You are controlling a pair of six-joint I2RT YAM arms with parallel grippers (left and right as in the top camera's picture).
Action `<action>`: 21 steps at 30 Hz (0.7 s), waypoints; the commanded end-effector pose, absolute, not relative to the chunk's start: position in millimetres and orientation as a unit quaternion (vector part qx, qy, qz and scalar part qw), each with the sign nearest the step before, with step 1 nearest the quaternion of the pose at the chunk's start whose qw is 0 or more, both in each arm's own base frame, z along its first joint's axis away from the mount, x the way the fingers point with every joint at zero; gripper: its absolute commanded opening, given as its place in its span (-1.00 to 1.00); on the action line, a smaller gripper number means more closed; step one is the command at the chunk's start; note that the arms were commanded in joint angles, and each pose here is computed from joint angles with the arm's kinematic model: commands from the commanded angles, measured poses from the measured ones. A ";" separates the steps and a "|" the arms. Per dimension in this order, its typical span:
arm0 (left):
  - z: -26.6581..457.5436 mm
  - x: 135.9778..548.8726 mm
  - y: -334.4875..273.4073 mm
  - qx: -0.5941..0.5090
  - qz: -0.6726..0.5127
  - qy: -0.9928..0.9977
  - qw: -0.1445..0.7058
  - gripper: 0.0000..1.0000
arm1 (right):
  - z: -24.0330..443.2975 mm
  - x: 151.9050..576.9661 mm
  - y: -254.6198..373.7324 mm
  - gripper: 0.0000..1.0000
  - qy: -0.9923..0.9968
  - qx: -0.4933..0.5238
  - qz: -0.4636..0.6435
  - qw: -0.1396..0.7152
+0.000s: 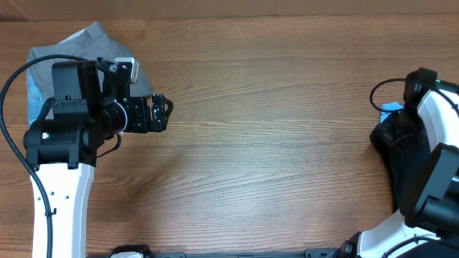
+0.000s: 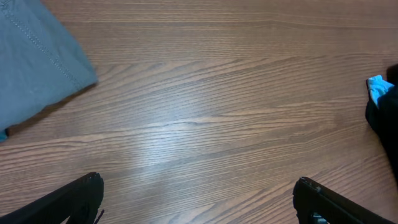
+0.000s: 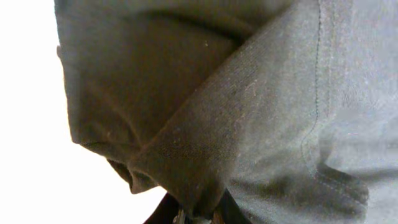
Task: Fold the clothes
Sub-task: 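Grasp the black t-shirt on the right pile with the right gripper, then drag the black t-shirt leftward onto the table center with the right gripper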
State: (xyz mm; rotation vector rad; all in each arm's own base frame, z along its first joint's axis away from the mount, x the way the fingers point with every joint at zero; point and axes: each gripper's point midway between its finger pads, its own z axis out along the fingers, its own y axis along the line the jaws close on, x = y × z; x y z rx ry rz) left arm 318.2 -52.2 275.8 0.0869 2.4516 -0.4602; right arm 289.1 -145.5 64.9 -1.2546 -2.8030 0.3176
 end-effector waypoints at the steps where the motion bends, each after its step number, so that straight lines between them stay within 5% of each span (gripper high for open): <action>1: 284.5 321.8 -52.1 0.030 -0.179 0.927 0.327 1.00 | 91.3 312.2 -148.4 -0.84 -0.913 -0.398 0.082 -0.027; 10: 284.4 321.8 -52.2 0.030 -0.180 0.927 0.327 1.00 | 91.1 300.1 -161.1 -0.49 -0.904 -0.420 0.078 -0.014; 15: 284.4 321.7 -52.2 0.030 -0.180 0.927 0.327 1.00 | 90.2 299.5 -162.2 -0.82 -0.903 -0.422 0.079 -0.014; 21: 284.4 321.8 -52.2 0.030 -0.180 0.927 0.327 1.00 | 89.5 306.3 -162.4 -0.92 -0.902 -0.428 0.053 -0.027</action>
